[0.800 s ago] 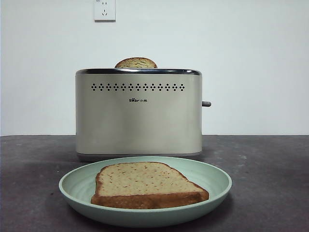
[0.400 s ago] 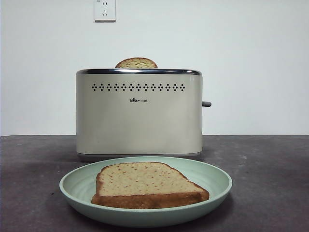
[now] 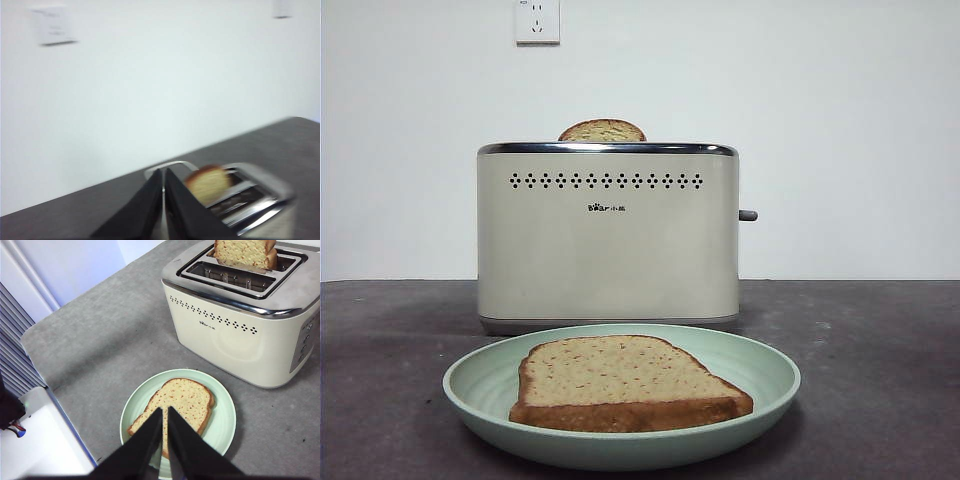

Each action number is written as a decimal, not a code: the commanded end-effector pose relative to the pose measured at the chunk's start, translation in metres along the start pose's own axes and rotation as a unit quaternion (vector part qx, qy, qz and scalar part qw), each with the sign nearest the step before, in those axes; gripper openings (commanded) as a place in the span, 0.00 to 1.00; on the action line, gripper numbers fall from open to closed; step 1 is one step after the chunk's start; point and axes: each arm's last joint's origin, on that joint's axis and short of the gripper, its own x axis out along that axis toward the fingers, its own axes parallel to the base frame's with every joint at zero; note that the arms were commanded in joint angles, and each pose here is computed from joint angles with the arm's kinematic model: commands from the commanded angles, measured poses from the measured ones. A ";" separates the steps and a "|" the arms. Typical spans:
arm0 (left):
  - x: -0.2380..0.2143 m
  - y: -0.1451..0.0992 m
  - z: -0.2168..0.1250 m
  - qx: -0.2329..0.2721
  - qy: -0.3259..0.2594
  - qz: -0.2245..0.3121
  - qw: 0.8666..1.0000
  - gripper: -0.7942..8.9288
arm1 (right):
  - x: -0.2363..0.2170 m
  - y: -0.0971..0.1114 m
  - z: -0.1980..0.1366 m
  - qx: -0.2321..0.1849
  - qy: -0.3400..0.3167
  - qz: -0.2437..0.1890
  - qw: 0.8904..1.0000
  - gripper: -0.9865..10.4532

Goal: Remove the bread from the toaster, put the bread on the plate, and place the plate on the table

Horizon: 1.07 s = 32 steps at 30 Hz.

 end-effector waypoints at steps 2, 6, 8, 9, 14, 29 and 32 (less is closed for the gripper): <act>-0.010 -0.001 -0.042 -0.002 0.000 0.058 0.998 0.09 | -0.001 0.002 0.004 0.001 -0.007 0.003 1.000 0.09; -0.016 -0.004 -0.085 -0.010 0.024 0.081 0.996 0.09 | -0.001 0.002 0.004 0.001 -0.007 0.003 1.000 0.09; -0.019 -0.006 -0.105 -0.014 0.039 0.096 0.994 0.09 | -0.001 0.002 0.004 0.001 -0.007 0.003 1.000 0.09; -0.020 -0.006 -0.113 -0.016 0.044 0.104 0.993 0.09 | -0.001 0.002 0.004 0.001 -0.007 0.003 1.000 0.09; -0.026 -0.010 -0.156 -0.037 0.049 0.127 0.990 0.09 | -0.001 0.002 0.004 0.001 -0.007 0.003 1.000 0.09; -0.032 -0.020 -0.246 -0.069 0.072 0.136 0.986 0.09 | -0.001 0.002 0.004 0.001 -0.007 0.003 1.000 0.09; -0.031 -0.021 -0.257 -0.074 0.086 0.138 0.984 0.09 | -0.001 0.002 0.004 0.001 -0.007 0.003 1.000 0.09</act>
